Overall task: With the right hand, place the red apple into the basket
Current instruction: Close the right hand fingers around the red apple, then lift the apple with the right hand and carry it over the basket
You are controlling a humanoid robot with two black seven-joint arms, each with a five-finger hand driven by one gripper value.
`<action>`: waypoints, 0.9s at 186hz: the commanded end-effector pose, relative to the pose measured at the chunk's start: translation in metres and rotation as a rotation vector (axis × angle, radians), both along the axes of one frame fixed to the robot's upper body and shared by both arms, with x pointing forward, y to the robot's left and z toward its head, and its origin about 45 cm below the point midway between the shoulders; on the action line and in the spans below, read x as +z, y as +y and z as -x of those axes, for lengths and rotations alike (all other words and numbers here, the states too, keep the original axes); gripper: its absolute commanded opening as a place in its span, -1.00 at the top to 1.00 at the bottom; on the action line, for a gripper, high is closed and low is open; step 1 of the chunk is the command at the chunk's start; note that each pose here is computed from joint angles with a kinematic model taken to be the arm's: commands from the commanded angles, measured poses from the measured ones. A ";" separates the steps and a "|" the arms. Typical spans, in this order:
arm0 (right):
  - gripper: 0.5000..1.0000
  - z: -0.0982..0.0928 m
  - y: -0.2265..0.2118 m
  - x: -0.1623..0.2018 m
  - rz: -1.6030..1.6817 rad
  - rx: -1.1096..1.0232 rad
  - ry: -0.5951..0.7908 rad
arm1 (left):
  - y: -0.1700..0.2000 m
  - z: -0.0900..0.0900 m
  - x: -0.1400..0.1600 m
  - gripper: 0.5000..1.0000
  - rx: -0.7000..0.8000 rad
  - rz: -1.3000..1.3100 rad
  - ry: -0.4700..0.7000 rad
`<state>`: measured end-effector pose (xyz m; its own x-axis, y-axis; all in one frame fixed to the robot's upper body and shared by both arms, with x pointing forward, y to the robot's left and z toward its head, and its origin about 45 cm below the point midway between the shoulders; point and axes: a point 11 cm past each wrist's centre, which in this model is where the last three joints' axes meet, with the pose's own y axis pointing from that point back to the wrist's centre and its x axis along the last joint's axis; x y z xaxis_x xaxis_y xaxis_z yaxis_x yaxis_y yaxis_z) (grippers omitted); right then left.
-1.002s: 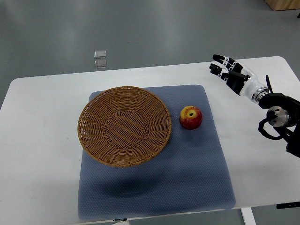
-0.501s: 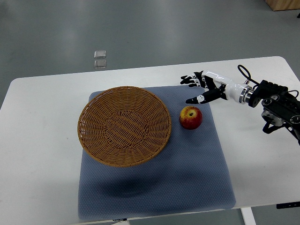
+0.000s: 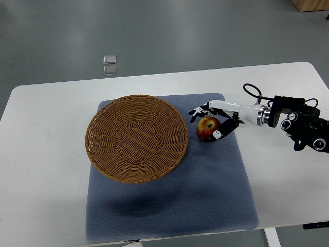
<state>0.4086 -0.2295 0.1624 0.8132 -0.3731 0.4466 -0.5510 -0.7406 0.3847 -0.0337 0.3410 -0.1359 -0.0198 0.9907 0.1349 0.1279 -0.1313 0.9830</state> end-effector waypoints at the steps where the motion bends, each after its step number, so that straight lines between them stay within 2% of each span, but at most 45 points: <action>1: -0.64 0.002 0.002 -0.006 0.052 0.005 -0.049 | 0.000 0.000 0.000 -1.00 0.001 0.000 0.000; 31: -0.64 0.001 0.000 -0.012 0.107 -0.005 -0.117 | 0.000 0.000 0.000 -1.00 0.001 0.000 0.000; 39: -0.50 0.003 -0.005 -0.016 0.134 -0.007 -0.132 | 0.000 0.000 0.000 -1.00 0.001 0.000 0.000; 46: -0.28 0.003 -0.005 -0.016 0.137 -0.011 -0.138 | 0.000 0.000 0.000 -1.00 0.001 0.001 0.000; 56: -0.28 0.003 -0.005 -0.016 0.137 -0.011 -0.138 | 0.000 0.000 0.000 -1.00 0.001 0.001 0.000; 57: -0.02 0.002 -0.006 -0.016 0.141 -0.017 -0.149 | 0.000 0.000 0.000 -1.00 0.001 0.000 0.000; 62: 0.11 0.001 -0.006 -0.016 0.141 -0.021 -0.155 | 0.000 0.000 0.000 -1.00 0.001 0.000 0.000; 67: 0.38 0.001 -0.008 -0.016 0.146 -0.030 -0.164 | 0.000 0.000 0.000 -1.00 -0.001 0.000 0.000; 76: 0.38 0.001 -0.008 -0.016 0.146 -0.030 -0.164 | 0.000 0.000 0.000 -1.00 -0.001 0.000 0.000; 77: 0.72 0.000 -0.009 -0.016 0.149 -0.036 -0.174 | 0.000 0.000 0.000 -1.00 0.001 0.000 0.000; 82: 0.89 -0.001 -0.009 -0.015 0.147 -0.037 -0.177 | 0.000 0.000 0.000 -1.00 -0.001 0.000 0.000; 83: 0.98 -0.001 -0.009 -0.015 0.146 -0.037 -0.177 | 0.000 0.000 0.000 -1.00 -0.001 0.000 0.000; 119: 1.00 -0.003 -0.012 -0.010 0.137 -0.047 -0.191 | 0.000 0.000 0.000 -1.00 -0.001 0.000 0.000; 132: 1.00 -0.012 -0.016 0.009 0.113 -0.067 -0.245 | 0.000 0.000 0.000 -1.00 0.001 0.000 0.000; 141: 1.00 -0.012 -0.016 0.009 0.113 -0.067 -0.245 | 0.000 0.000 0.000 -1.00 0.001 0.000 0.000; 142: 1.00 -0.019 -0.010 0.025 0.100 -0.052 -0.283 | 0.000 0.000 0.000 -1.00 0.001 0.001 0.000; 147: 1.00 -0.024 -0.006 0.038 0.088 -0.046 -0.312 | 0.000 0.000 0.000 -1.00 -0.001 0.000 0.000; 167: 1.00 -0.030 0.009 0.060 0.053 -0.021 -0.357 | 0.000 0.000 0.000 -1.00 -0.001 0.000 0.000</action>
<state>0.4327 -0.2327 0.2013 0.6161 -0.3569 0.7021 -0.6821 -0.6876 0.2490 -0.0335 0.3410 -0.1359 -0.0192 0.9907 0.1349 0.1277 -0.1314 0.9831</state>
